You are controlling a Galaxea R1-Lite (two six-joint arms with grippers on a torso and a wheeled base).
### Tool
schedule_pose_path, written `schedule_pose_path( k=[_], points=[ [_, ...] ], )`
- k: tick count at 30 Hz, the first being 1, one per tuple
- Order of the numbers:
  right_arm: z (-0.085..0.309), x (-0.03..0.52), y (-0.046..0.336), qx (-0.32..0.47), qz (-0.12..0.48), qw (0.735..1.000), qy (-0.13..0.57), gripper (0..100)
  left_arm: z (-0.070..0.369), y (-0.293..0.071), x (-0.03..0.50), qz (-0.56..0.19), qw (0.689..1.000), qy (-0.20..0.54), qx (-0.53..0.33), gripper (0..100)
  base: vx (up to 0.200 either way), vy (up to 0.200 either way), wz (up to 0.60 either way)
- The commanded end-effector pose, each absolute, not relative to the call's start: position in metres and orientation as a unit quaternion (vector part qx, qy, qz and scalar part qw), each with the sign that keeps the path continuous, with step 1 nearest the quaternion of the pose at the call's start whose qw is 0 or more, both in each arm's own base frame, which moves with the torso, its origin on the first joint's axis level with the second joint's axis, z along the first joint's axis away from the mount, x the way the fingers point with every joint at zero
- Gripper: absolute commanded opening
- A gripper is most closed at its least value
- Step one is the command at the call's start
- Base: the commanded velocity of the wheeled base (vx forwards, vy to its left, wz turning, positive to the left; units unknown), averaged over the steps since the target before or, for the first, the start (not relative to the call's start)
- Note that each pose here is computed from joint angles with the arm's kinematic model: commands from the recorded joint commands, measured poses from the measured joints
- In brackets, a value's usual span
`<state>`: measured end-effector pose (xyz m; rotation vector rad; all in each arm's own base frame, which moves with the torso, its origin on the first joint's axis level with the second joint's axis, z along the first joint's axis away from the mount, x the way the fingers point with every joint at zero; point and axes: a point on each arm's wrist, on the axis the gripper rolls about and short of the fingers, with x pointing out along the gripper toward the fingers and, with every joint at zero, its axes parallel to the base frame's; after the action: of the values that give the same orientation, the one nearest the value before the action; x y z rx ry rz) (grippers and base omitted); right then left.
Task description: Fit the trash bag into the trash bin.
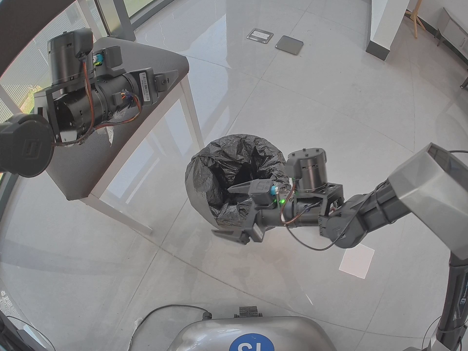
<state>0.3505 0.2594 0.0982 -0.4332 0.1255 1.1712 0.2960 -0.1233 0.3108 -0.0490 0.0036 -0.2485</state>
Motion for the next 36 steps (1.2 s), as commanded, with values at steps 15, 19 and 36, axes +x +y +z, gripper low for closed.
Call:
schedule_pose_path(
  k=[15, 19, 36],
  points=[
    [0.135, 0.335, 0.084, -0.190, 0.363, 0.905, 0.118, 100, 0.296, -0.142, 0.305, -0.137, 0.990, 0.022, 0.004, 100, 0.000, 0.000, 0.00],
    [0.131, 0.331, 0.064, -0.185, 0.339, 0.913, 0.135, 100, 0.298, -0.143, 0.302, -0.139, 0.990, 0.018, 0.008, 100, 0.000, 0.000, 0.00],
    [0.055, 0.410, 0.036, -0.171, 0.310, 0.909, 0.219, 100, 0.284, -0.164, 0.289, -0.166, 0.984, 0.069, 0.015, 100, 0.000, 0.000, 0.00]
  ],
)
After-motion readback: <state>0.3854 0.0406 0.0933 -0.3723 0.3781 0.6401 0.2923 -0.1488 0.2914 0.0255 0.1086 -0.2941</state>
